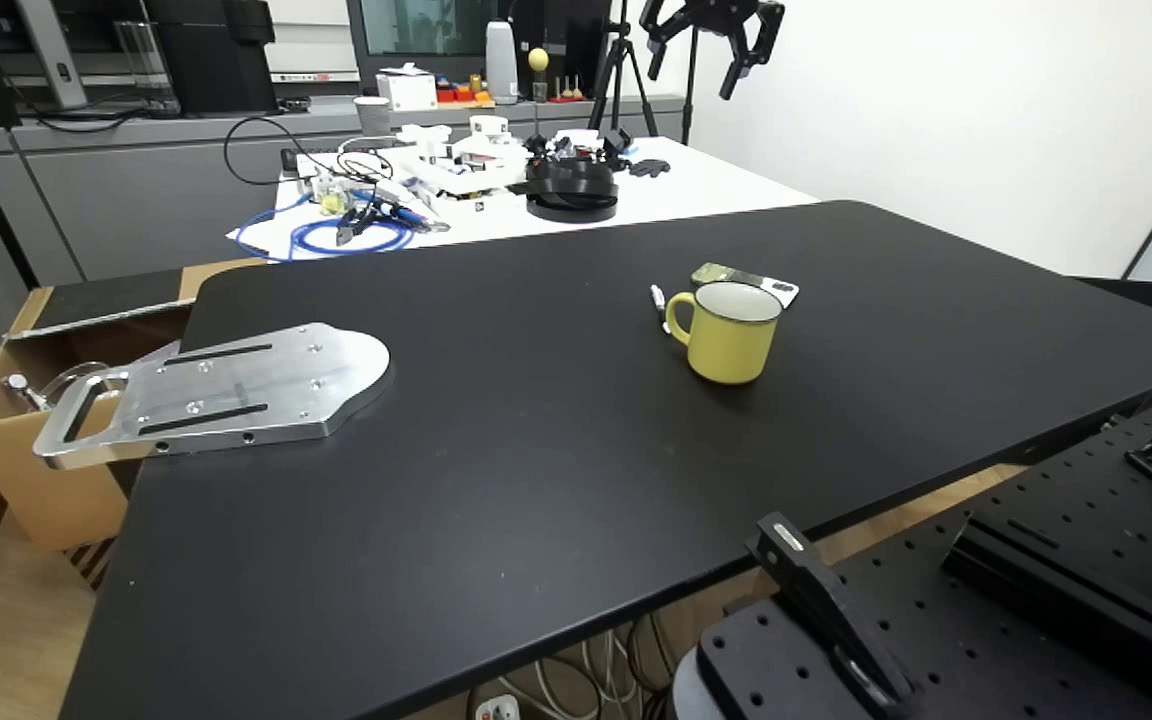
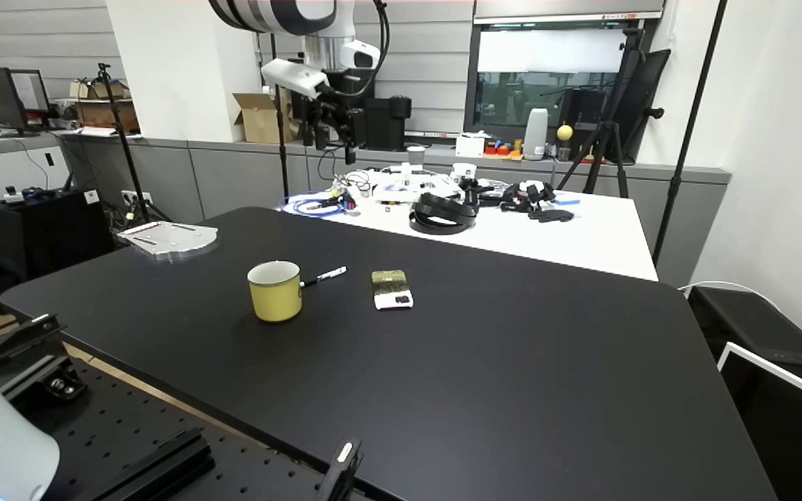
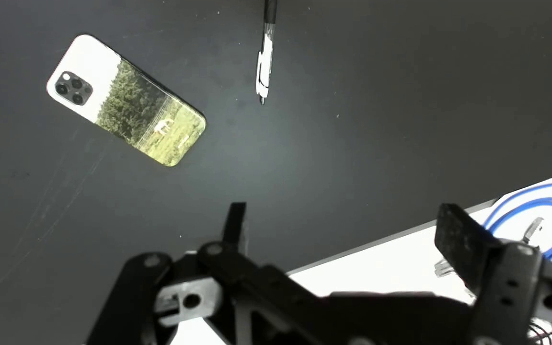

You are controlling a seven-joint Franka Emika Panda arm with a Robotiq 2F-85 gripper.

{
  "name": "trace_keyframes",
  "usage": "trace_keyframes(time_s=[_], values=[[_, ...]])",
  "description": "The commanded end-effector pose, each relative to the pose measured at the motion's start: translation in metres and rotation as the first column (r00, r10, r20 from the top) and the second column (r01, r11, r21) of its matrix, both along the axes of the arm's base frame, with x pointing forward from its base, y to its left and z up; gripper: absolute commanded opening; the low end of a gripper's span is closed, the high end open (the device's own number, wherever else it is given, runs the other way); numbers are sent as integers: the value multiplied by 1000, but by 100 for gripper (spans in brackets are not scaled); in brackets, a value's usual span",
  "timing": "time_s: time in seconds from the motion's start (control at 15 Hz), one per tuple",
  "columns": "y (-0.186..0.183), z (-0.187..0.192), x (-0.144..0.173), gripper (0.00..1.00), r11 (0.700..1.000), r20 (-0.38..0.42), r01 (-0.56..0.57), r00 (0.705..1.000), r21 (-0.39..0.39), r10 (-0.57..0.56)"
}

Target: Pick up the pen and put it in the yellow cup

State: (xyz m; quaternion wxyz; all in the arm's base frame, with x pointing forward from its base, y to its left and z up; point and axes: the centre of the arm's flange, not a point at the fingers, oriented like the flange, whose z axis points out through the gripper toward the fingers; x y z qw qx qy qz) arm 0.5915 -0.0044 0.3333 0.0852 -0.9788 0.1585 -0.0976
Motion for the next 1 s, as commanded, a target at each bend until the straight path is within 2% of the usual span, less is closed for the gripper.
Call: trace_keyframes(time_s=[0.0,0.27,0.93], values=[[0,0,0,100,1000,0,0,1000,0,0],[-1,-4,5,100,1000,1,9,1000,-10,-9],[-4,-56,31,100,997,7,65,998,-33,-65]])
